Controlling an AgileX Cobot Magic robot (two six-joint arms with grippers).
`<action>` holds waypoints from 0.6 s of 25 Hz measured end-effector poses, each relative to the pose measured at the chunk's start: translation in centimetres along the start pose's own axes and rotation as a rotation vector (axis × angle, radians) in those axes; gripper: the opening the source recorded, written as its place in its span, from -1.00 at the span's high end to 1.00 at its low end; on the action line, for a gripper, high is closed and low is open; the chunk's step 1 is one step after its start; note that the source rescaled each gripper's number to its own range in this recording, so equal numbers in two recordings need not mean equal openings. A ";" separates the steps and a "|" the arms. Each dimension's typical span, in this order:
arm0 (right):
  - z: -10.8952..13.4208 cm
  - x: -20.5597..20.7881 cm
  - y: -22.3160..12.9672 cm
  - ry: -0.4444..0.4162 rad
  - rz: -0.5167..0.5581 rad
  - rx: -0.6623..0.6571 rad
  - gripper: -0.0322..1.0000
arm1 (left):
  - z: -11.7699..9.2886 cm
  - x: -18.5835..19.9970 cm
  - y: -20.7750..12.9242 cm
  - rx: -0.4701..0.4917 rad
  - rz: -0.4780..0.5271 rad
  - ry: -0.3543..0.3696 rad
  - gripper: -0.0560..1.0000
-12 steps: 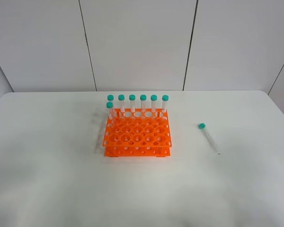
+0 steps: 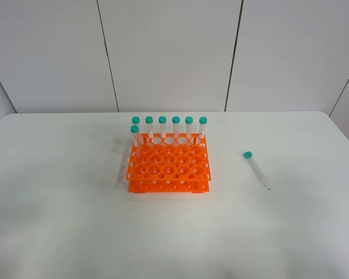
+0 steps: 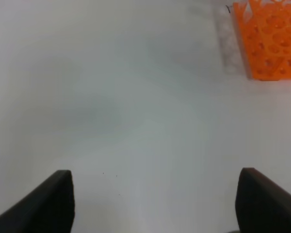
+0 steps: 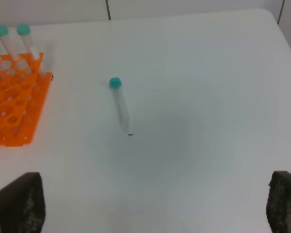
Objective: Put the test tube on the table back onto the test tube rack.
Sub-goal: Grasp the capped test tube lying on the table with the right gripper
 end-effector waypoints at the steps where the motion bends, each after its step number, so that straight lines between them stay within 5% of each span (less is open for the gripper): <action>1: -0.1 -0.3 0.8 0.002 0.020 0.000 -1.00 | 0.0 0.0 0.0 0.000 0.000 0.000 -0.89; 7: -0.8 -4.6 7.2 0.024 0.211 0.001 -1.00 | 0.0 0.0 0.0 0.000 0.000 0.000 -0.89; 15: -1.2 -18.4 11.0 0.084 0.604 0.052 -1.00 | 0.0 0.0 0.0 0.000 0.000 0.000 -0.89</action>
Point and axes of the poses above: a point on each arm's last joint axis where the gripper is mounted, x pointing back along that axis away from the gripper, z along the wrist's bending axis when the last joint is at zero, y = z × x, the point moved 3 cm from there along -x, pointing out along that axis toward the gripper, and after that the axes turned 9 degrees about x, right-handed, at the moved point
